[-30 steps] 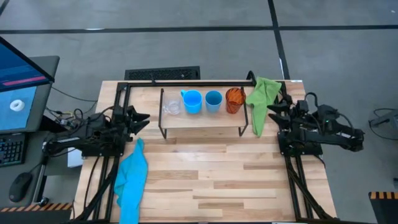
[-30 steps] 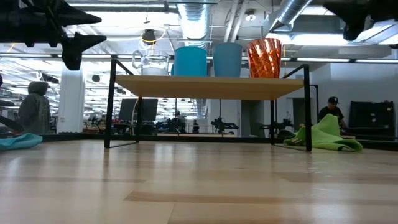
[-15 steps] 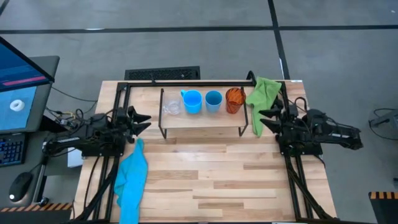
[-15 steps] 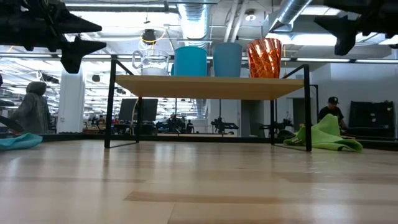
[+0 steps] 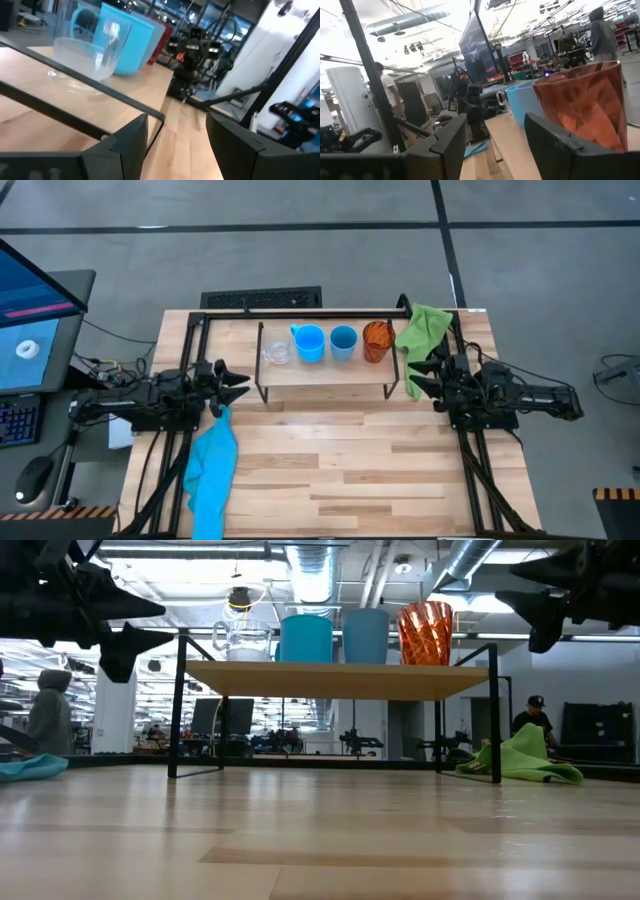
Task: Stack small to large cups/mugs on shelf
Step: Return to Home Position
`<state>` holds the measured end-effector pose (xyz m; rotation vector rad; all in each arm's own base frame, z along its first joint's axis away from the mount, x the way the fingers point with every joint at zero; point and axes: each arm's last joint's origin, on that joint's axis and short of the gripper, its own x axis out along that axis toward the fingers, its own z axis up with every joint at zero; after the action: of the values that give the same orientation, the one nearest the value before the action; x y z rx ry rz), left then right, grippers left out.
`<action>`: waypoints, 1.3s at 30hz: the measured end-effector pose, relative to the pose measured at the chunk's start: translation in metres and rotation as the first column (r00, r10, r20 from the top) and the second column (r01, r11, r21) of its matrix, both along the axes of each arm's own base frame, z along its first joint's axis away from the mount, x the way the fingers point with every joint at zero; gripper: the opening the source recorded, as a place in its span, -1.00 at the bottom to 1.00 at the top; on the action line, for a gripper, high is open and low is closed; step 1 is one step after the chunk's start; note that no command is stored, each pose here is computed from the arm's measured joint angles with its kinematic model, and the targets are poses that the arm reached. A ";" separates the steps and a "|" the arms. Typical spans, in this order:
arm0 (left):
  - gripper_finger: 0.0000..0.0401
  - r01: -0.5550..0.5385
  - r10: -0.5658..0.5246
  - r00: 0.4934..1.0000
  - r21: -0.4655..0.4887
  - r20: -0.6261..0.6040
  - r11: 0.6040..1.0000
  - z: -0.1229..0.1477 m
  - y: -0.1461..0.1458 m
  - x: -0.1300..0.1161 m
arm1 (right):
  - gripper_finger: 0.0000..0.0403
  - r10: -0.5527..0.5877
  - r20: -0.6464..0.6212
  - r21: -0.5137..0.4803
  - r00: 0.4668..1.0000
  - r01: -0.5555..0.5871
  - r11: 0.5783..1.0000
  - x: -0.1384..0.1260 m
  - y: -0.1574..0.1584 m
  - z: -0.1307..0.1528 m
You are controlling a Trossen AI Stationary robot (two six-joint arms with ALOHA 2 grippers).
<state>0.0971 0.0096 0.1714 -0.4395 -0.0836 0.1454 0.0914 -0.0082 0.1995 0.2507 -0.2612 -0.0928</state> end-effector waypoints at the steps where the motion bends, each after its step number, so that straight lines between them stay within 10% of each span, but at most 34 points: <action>1: -0.04 -0.003 0.003 1.000 0.007 -0.006 1.000 0.000 0.000 0.000 | 0.10 0.000 -0.004 0.000 1.000 0.000 1.000 0.001 0.000 -0.002; 39: -0.04 0.018 -0.018 1.000 -0.017 -0.006 1.000 -0.001 -0.002 0.000 | 0.10 -0.022 -0.217 0.024 0.976 0.027 0.999 0.006 -0.001 -0.032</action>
<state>0.0975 0.0072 0.1700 -0.4563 -0.0723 0.1302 0.0971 -0.0093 0.1676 0.2620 -0.0463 -0.1471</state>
